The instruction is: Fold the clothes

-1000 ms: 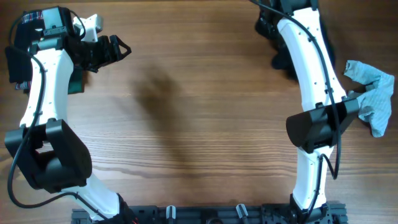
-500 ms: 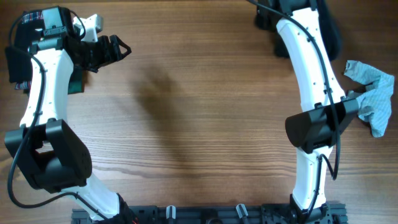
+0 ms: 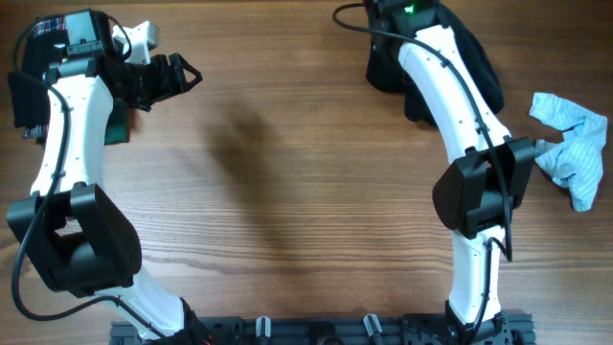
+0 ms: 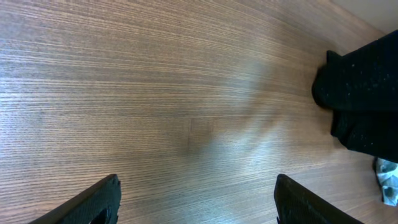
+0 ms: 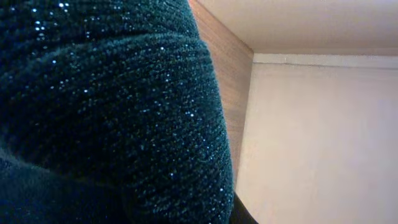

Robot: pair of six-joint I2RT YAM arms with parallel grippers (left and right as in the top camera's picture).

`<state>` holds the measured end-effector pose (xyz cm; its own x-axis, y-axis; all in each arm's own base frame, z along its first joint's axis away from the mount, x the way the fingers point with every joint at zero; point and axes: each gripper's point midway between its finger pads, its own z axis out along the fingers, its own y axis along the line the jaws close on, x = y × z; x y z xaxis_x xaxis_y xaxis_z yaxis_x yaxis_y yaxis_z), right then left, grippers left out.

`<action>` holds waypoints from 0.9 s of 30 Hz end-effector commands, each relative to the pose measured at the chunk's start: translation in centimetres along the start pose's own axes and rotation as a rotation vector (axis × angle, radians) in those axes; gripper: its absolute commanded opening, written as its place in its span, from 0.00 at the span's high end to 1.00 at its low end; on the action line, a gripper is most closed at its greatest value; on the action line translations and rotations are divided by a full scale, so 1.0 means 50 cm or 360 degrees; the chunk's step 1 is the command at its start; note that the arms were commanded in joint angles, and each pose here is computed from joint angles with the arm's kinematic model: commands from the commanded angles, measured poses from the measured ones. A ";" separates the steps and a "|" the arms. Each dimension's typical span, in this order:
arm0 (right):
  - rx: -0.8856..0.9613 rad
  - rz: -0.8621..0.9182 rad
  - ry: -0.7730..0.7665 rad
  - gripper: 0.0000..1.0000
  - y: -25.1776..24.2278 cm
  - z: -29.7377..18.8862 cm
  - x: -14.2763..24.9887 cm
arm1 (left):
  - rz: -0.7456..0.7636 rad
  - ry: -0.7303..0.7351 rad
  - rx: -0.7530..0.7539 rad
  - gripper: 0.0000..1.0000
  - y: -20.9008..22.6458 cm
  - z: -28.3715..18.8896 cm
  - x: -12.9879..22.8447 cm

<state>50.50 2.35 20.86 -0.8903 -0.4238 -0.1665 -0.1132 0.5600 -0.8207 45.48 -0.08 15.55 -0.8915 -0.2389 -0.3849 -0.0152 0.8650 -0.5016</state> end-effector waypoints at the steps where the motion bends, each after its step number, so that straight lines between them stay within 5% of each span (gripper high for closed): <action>1: 0.0089 0.0000 -0.0025 0.96 -0.014 -0.025 -0.006 | 0.0028 -0.0065 0.0022 0.21 -0.017 -0.024 -0.020; 9: -0.0418 -0.0242 -0.0265 0.91 0.171 -0.148 -0.048 | 0.0036 -0.0079 0.0023 0.21 -0.018 -0.024 -0.024; 11: -0.0685 -0.0326 -0.0349 0.48 0.249 -0.205 -0.052 | 0.0037 -0.0080 0.0023 0.21 -0.018 -0.024 -0.025; 15: -0.1127 -0.0479 -0.0464 0.12 0.372 -0.324 -0.036 | 0.0037 -0.0080 0.0022 0.21 -0.018 -0.024 -0.025; 18: -0.1257 -0.0552 -0.0493 0.02 0.411 -0.373 -0.021 | 0.0037 -0.0080 0.0022 0.21 -0.018 -0.024 -0.025; 27: -0.1394 -0.0399 -0.0451 0.00 0.398 -0.401 -0.017 | 0.0033 -0.0074 0.0023 0.21 -0.018 -0.024 -0.023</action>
<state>39.46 28.43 13.62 -0.6093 -0.7703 -0.1882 -0.7371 0.6377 -0.2238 45.77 -0.02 15.69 -0.8858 -0.2377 -0.3986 -0.0079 0.8664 -0.4993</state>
